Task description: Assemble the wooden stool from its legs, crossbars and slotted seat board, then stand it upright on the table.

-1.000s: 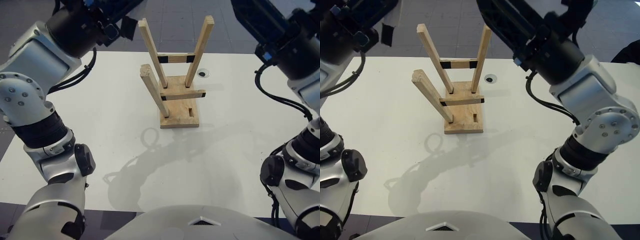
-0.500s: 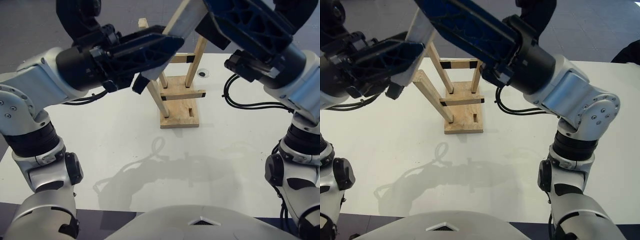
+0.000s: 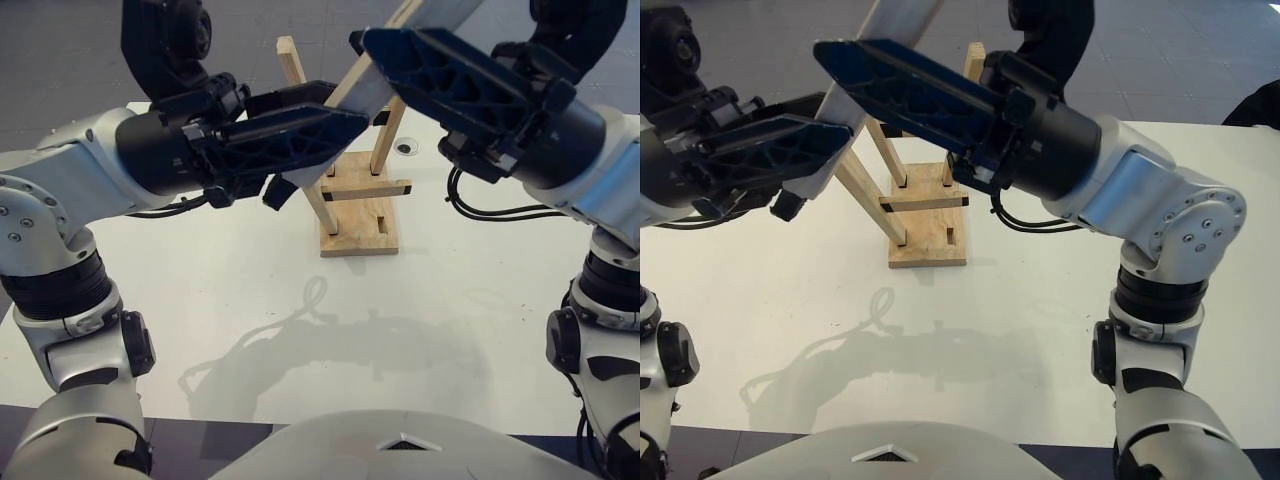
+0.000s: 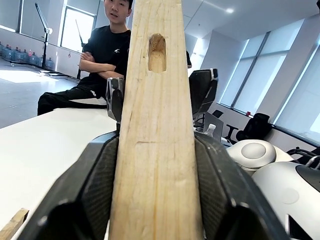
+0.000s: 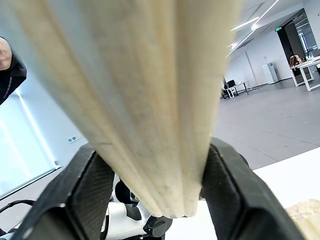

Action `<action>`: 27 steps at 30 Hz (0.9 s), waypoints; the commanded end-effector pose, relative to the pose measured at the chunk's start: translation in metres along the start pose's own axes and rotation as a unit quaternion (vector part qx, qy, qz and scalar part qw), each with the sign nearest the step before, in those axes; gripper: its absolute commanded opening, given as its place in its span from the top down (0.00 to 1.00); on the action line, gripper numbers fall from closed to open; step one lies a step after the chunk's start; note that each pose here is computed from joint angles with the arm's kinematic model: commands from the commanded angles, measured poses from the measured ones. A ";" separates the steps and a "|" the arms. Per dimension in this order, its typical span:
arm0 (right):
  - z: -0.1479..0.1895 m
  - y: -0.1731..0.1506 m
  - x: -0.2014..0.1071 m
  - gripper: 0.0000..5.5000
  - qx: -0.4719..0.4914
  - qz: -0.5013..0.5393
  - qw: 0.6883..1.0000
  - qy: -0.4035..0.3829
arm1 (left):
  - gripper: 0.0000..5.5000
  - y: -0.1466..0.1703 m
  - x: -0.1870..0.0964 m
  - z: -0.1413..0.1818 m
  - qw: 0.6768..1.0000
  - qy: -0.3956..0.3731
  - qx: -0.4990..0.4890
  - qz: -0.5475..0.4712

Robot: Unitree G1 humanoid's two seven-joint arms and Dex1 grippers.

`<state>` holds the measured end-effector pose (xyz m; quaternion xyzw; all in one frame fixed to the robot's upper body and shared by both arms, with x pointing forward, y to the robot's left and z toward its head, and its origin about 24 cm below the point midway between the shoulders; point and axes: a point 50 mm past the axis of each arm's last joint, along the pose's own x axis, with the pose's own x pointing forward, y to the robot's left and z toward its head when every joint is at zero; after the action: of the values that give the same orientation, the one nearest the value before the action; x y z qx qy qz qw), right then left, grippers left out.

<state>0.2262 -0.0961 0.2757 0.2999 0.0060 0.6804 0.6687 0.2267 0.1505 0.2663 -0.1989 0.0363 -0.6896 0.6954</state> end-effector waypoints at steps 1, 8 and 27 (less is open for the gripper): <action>-0.002 0.005 0.000 0.60 -0.007 0.013 1.000 0.017 | 0.63 0.002 -0.002 0.002 1.000 0.003 0.007 0.012; -0.004 0.002 -0.006 0.61 -0.034 -0.004 0.998 0.050 | 0.63 0.003 0.003 0.009 1.000 0.000 0.024 0.002; -0.069 -0.034 -0.134 0.63 -0.111 -0.239 0.927 0.267 | 0.32 0.018 -0.069 -0.051 0.974 0.166 0.056 0.143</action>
<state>0.2122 -0.1734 0.1711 0.0850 0.1601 0.5740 0.7985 0.2277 0.2033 0.2361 -0.1101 0.0478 -0.6200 0.7754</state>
